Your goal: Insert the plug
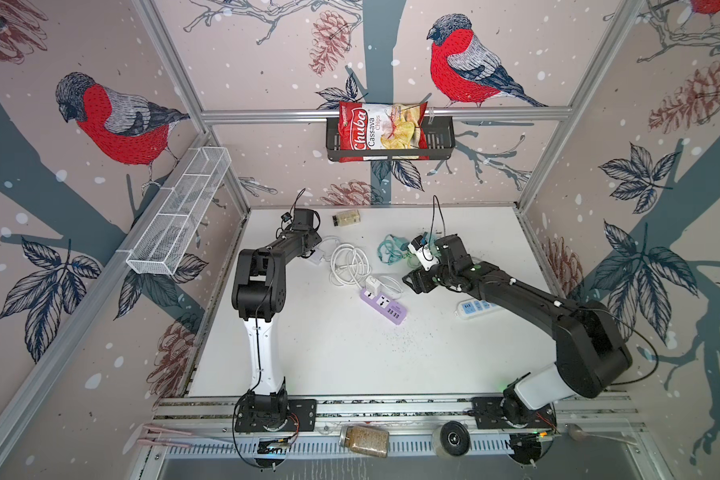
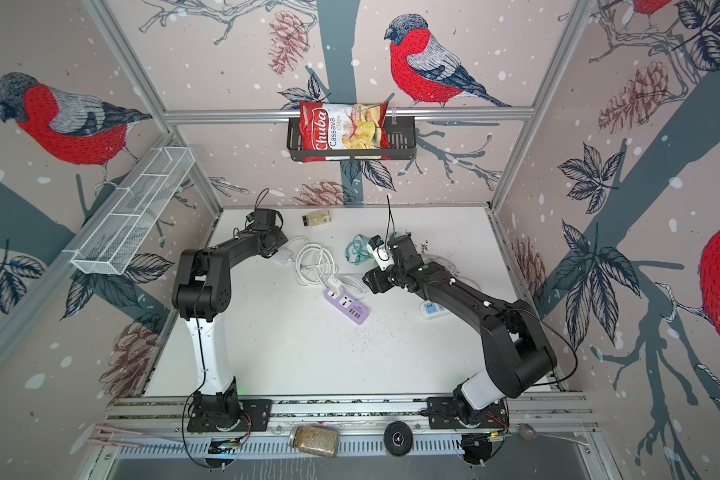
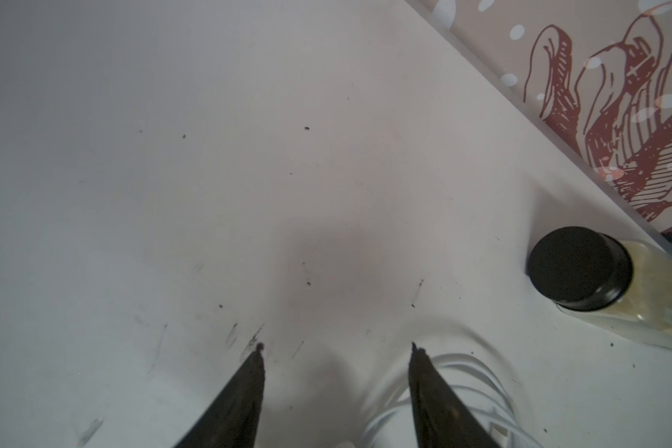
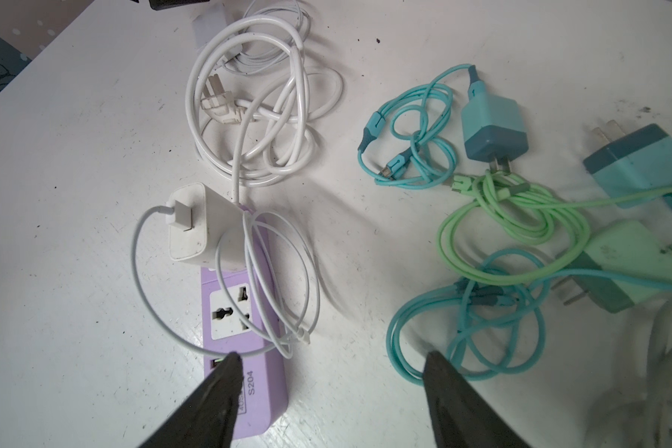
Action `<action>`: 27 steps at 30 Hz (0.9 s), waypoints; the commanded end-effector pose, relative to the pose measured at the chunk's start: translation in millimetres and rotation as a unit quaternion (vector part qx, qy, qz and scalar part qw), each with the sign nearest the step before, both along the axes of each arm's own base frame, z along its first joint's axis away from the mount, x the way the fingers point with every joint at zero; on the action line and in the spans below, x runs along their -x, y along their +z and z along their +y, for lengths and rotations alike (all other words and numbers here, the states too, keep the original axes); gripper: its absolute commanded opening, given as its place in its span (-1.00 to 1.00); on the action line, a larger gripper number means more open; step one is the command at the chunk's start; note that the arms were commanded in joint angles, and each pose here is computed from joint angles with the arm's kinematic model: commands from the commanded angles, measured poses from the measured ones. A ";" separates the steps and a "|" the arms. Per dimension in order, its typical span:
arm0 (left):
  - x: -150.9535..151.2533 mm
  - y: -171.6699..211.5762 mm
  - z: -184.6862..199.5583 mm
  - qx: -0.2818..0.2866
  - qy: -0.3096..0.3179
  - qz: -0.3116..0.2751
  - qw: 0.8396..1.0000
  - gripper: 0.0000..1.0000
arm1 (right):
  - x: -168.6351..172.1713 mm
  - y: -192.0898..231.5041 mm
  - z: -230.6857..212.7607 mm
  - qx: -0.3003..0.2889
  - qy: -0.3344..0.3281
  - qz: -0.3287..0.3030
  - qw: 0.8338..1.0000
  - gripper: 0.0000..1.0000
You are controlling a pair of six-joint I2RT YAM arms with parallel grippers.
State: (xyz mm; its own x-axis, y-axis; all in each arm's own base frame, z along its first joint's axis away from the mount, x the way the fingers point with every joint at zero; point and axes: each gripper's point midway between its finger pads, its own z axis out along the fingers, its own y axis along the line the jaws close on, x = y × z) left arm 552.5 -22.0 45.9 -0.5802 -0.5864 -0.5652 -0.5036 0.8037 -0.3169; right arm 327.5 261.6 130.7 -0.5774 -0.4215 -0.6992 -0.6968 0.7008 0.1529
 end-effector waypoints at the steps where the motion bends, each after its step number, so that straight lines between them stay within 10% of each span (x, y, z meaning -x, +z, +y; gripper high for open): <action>1: -8.7 1.9 -5.6 0.009 -0.015 -0.016 1.000 0.17 | -1.6 7.9 2.8 -0.012 -0.001 -0.007 1.000 0.50; 27: 88.1 -12.1 -48.6 0.046 -0.081 0.038 0.995 0.07 | -1.9 8.1 2.4 -0.012 -0.002 -0.007 1.000 0.50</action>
